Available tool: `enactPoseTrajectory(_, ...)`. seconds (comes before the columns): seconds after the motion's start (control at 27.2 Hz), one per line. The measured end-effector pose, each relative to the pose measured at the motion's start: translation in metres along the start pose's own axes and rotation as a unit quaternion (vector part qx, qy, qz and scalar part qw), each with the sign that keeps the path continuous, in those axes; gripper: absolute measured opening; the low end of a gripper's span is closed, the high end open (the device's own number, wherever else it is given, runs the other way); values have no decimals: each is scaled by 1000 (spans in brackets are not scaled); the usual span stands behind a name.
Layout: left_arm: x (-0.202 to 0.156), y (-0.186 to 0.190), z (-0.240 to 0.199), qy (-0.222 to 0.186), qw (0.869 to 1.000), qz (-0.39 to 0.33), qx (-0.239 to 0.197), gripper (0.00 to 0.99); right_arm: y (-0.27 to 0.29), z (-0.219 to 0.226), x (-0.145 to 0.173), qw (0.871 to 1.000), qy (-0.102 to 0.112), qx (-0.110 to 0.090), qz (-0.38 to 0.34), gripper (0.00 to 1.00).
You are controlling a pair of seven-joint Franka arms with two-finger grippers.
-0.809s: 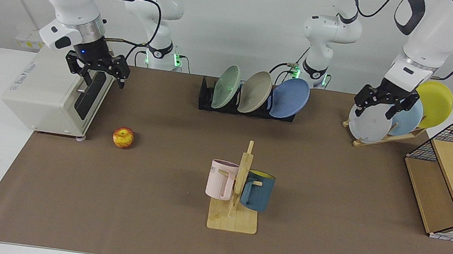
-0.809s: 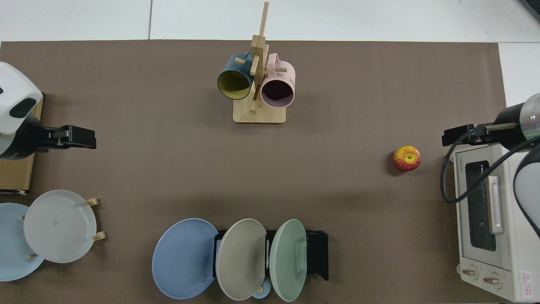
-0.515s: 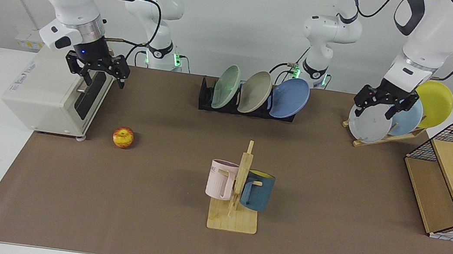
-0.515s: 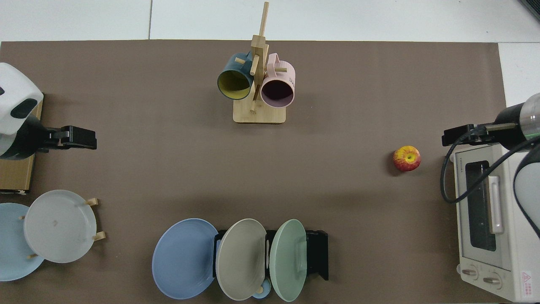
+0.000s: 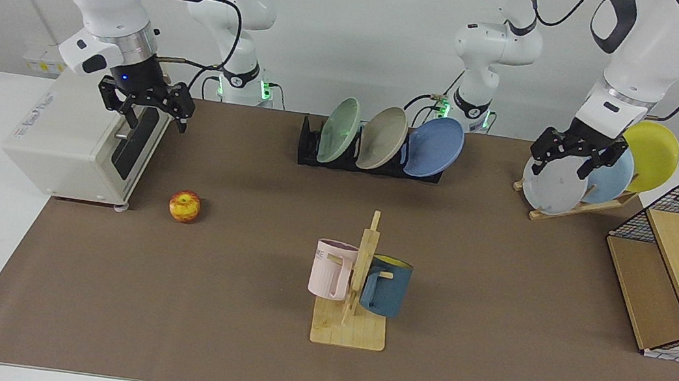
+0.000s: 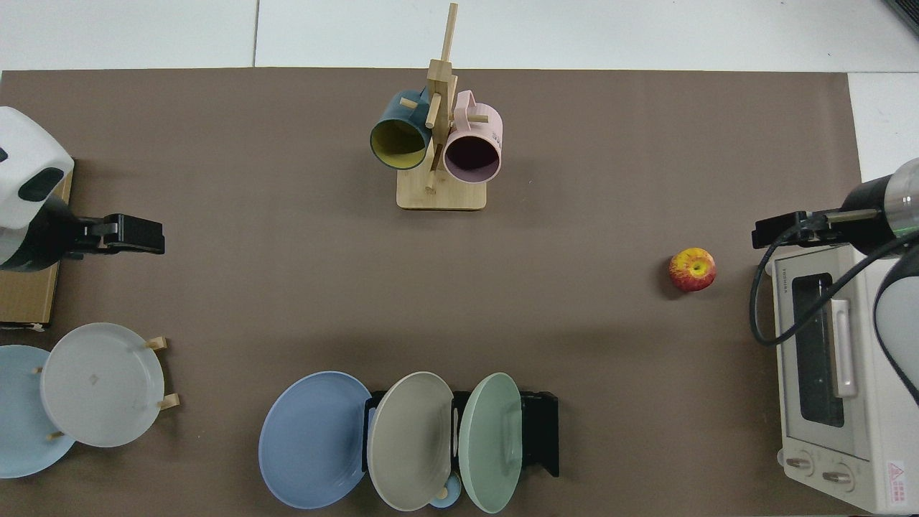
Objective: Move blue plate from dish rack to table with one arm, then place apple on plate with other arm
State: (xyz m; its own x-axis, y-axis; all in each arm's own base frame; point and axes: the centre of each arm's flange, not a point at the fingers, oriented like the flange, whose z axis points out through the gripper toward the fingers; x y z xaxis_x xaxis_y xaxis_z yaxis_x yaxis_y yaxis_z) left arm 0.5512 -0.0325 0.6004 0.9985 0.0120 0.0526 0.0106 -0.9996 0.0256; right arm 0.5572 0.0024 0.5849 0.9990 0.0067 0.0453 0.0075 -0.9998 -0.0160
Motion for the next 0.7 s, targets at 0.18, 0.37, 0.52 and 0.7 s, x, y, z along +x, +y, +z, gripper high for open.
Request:
enactPoseTrajectory(0.18, 0, 0, 0, 0, 1000, 0, 0, 991, 0, 0, 0, 1000, 0, 0, 0, 1000)
enactPoseTrajectory(0.37, 0, 0, 1, -2, 1000, 0, 0, 991, 0, 0, 0, 1000, 0, 0, 0, 1000)
enactPoseTrajectory(0.52, -1, 0, 1, -5, 1000, 0, 0, 991, 0, 0, 0, 1000, 0, 0, 0, 1000)
enactPoseTrajectory(0.7, -6, 1, 0, -15, 1000, 4, 1, 991, 1, 0, 0, 1000, 0, 0, 1, 1000)
